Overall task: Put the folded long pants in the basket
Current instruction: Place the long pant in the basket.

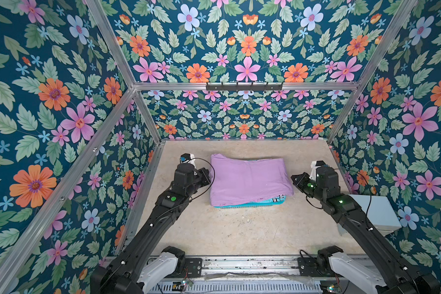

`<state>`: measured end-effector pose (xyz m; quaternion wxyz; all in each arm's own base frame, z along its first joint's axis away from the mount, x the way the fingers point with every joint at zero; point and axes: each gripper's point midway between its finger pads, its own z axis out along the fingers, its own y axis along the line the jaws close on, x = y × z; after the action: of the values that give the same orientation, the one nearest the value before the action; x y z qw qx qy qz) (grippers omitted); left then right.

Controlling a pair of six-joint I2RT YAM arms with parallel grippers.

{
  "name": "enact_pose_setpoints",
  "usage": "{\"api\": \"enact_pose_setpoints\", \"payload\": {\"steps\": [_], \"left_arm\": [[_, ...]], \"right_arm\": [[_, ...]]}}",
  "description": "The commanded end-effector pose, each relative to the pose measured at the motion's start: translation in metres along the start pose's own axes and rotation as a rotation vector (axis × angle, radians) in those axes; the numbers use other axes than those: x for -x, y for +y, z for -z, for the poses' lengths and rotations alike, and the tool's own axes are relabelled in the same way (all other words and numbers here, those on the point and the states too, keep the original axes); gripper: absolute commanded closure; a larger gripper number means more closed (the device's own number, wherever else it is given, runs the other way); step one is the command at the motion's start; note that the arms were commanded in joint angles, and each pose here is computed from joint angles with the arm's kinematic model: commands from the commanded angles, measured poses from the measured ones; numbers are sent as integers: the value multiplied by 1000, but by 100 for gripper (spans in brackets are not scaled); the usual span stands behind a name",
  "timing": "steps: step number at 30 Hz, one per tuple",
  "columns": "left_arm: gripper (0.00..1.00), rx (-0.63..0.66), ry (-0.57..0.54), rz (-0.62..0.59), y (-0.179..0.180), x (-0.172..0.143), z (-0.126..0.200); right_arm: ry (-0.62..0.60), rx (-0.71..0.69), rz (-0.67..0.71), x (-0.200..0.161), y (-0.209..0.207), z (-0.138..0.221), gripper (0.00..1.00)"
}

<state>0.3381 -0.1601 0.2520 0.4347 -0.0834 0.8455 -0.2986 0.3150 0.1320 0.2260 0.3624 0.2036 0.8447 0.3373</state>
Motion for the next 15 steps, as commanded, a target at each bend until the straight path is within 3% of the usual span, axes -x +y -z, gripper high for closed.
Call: {"api": "enact_pose_setpoints", "payload": {"steps": [1,4,7,15], "left_arm": [[100,-122,99,-39,-27,-2,-32],[100,-167,144,-32,-36,-1,-75],[100,-134,184,-53,-28,-3,-115],[100,49,219,3,58,1,-180]], "right_arm": [[76,53,4,1,20,-24,100],[113,80,-53,9,32,-63,100],[164,84,-93,12,36,-102,100],[203,-69,-160,16,-30,-164,100]]}}
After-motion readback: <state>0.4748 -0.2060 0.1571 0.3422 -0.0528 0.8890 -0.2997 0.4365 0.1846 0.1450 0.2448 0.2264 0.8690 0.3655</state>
